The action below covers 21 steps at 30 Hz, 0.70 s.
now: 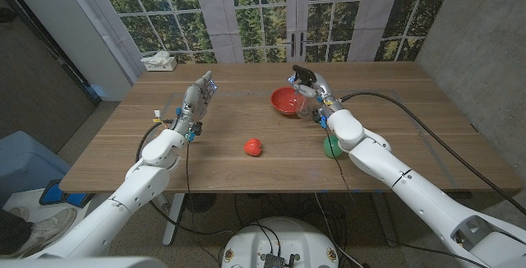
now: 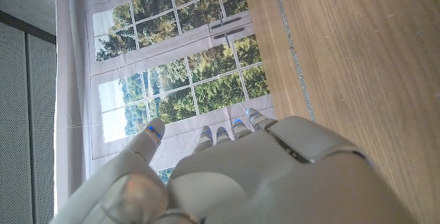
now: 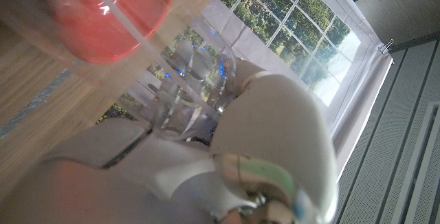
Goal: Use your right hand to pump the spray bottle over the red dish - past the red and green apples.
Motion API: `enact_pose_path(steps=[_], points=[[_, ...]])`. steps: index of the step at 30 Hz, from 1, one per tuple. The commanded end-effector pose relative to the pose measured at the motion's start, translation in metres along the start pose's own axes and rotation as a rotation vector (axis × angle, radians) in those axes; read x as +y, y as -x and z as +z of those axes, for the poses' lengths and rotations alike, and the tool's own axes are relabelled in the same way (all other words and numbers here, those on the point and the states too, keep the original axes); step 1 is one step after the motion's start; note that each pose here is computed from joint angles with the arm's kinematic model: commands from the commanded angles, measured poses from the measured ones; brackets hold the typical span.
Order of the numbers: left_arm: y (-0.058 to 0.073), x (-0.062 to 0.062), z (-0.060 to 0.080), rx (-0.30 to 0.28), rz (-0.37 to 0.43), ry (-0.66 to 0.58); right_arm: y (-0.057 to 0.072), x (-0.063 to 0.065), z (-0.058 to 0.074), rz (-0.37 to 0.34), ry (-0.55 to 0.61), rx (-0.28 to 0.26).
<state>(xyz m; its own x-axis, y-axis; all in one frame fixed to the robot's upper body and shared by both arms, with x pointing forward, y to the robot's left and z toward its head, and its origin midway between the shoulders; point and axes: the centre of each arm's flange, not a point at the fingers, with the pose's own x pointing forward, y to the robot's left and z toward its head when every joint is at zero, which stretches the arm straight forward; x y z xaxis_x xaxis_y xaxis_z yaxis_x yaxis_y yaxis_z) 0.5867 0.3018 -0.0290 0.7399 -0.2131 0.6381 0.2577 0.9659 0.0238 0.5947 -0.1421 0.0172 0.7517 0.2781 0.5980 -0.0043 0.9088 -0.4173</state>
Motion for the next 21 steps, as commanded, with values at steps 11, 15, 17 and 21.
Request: enact_pose_path(steps=[11, 15, 17, 21], points=[[-0.005, 0.003, -0.002, 0.0, -0.004, 0.006, -0.011, -0.011, 0.019, 0.044, 0.093, 0.203], [-0.005, 0.003, -0.003, 0.0, -0.004, 0.011, -0.014, -0.015, 0.021, 0.086, 0.084, 0.267], [-0.005, 0.003, -0.003, 0.0, -0.006, 0.008, -0.015, -0.016, 0.022, 0.095, 0.086, 0.293], [-0.005, 0.003, -0.003, -0.001, -0.005, 0.006, -0.016, -0.018, 0.024, 0.114, 0.096, 0.34]])
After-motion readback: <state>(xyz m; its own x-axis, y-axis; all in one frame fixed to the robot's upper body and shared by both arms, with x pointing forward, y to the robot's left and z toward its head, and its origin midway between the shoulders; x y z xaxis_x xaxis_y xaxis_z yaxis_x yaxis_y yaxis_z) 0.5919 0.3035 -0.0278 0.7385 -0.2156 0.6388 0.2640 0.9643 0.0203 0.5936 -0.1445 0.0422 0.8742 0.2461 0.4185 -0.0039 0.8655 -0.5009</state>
